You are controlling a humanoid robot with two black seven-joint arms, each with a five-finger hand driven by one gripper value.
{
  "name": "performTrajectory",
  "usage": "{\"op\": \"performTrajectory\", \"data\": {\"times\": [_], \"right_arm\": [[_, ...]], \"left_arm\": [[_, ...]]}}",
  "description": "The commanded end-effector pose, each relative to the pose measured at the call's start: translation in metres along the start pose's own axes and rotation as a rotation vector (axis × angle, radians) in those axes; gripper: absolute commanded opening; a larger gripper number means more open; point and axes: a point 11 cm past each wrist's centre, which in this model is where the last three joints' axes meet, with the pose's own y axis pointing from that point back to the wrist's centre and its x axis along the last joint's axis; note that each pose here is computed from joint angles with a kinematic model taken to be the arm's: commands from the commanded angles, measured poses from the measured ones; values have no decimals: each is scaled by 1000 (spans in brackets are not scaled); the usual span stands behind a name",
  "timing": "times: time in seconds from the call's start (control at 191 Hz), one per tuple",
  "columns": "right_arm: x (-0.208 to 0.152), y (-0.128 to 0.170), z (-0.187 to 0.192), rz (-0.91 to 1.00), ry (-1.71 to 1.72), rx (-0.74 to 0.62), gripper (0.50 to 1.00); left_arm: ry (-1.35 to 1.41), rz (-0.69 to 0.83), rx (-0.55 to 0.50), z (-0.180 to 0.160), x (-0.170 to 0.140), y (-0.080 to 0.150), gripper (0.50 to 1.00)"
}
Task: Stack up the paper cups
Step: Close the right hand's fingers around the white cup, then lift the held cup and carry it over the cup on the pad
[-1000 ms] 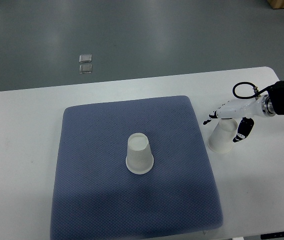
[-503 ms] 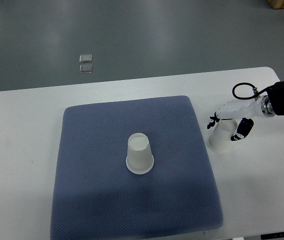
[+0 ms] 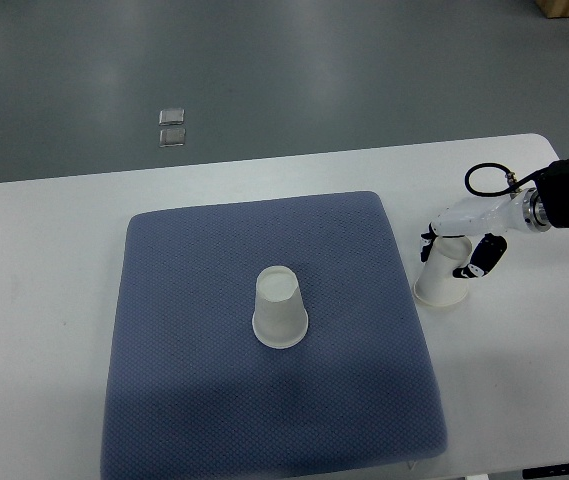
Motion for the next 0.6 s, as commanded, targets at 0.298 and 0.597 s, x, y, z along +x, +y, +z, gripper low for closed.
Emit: {"op": "performTrajectory", "data": {"times": [0.298,0.597], "right_arm": [[33,11,-2,49,37,6,619],[83,30,-15,73,97,26,619]], "left_arm": [[0,0,0,0,0,0,1000],[0,0,0,0,0,0,1000]]}}
